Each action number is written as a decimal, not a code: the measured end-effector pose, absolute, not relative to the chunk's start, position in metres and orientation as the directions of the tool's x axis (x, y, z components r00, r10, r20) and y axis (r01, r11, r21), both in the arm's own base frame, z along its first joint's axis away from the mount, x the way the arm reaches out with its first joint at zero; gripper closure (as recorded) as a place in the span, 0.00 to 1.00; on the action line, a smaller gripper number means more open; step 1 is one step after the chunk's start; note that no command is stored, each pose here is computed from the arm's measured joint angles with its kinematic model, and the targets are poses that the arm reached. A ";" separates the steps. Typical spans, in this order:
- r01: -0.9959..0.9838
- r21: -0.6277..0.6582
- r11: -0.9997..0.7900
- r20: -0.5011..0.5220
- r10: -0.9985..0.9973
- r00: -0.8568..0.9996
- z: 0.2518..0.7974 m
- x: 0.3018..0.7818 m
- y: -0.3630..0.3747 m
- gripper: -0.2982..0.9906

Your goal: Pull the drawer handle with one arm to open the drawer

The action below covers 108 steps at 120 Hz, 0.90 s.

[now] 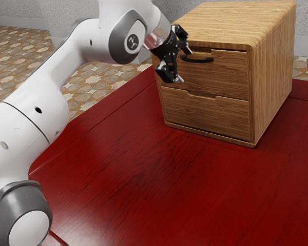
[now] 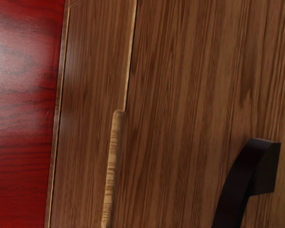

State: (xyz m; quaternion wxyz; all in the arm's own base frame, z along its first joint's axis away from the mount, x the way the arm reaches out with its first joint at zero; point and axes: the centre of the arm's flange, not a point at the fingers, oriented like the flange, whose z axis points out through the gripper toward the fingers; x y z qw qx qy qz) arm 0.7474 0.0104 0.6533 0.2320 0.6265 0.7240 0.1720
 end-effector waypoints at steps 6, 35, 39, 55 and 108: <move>0.825 0.543 0.156 -0.121 0.987 -0.107 0.654 0.748 0.010 0.23; 0.828 0.539 0.151 -0.119 0.988 -0.103 0.646 0.751 0.006 0.23; 0.829 0.539 0.150 -0.118 0.988 -0.102 0.646 0.751 0.005 0.23; 0.836 0.529 0.148 -0.113 0.988 -0.103 0.641 0.751 0.003 0.23; 0.843 0.517 0.151 -0.111 0.988 -0.109 0.636 0.750 0.004 0.26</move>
